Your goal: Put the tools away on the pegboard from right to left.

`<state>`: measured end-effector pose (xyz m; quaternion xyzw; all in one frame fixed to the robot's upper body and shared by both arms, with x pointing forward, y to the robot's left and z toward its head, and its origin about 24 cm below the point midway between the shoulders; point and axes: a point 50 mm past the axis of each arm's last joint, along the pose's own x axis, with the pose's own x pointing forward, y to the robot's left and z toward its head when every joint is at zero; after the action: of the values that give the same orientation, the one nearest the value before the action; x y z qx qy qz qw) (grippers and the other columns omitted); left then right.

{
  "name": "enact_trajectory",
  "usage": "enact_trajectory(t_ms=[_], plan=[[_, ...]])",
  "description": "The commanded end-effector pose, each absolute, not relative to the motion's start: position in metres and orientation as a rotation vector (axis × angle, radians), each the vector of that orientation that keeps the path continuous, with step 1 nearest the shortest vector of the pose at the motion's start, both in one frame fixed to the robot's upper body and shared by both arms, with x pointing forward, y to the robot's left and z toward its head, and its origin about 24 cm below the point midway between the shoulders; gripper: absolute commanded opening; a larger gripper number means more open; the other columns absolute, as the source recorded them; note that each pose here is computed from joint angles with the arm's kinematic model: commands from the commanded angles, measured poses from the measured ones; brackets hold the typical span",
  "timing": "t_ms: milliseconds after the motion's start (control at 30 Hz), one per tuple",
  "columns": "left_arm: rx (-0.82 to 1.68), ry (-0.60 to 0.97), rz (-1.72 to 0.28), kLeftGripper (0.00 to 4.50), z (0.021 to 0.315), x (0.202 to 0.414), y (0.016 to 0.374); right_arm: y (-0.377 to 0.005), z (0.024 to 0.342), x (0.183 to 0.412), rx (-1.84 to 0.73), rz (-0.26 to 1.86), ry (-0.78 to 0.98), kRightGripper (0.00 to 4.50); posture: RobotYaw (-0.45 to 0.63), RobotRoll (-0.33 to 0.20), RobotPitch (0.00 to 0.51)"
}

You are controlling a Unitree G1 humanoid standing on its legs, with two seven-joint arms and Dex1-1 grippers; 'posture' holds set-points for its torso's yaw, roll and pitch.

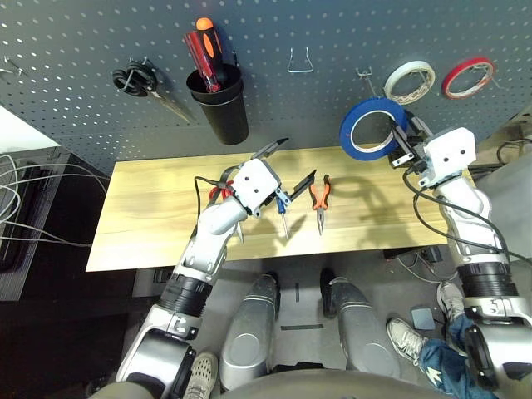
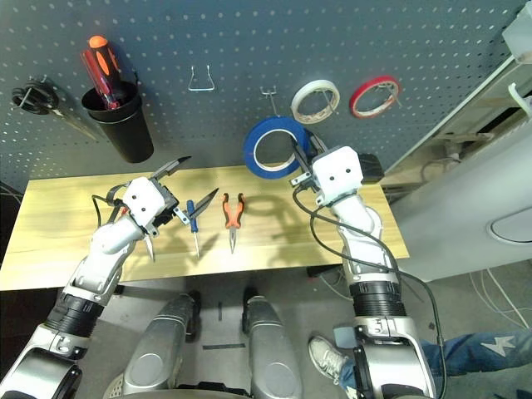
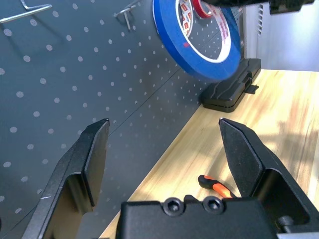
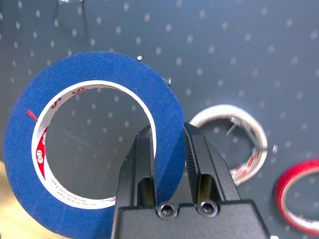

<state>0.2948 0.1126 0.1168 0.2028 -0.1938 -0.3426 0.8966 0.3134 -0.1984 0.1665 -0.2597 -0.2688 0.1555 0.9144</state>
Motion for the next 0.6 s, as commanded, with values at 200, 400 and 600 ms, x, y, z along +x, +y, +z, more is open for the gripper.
enact_trajectory(t_ms=[200,400,600], plan=[[0.413,-0.372,-0.724,4.50,0.107,0.294,0.113,-0.183,0.166,0.310,-0.544,0.409,-0.568,0.72,0.10,0.000,0.254],[0.414,-0.369,-0.722,4.50,0.106,0.294,0.114,-0.179,0.167,0.304,-0.535,0.410,-0.595,0.72,0.10,0.000,0.257],[0.413,-0.366,-0.723,4.50,0.105,0.294,0.115,-0.189,0.188,0.311,-0.526,0.283,-0.672,0.72,0.10,0.000,0.257]])
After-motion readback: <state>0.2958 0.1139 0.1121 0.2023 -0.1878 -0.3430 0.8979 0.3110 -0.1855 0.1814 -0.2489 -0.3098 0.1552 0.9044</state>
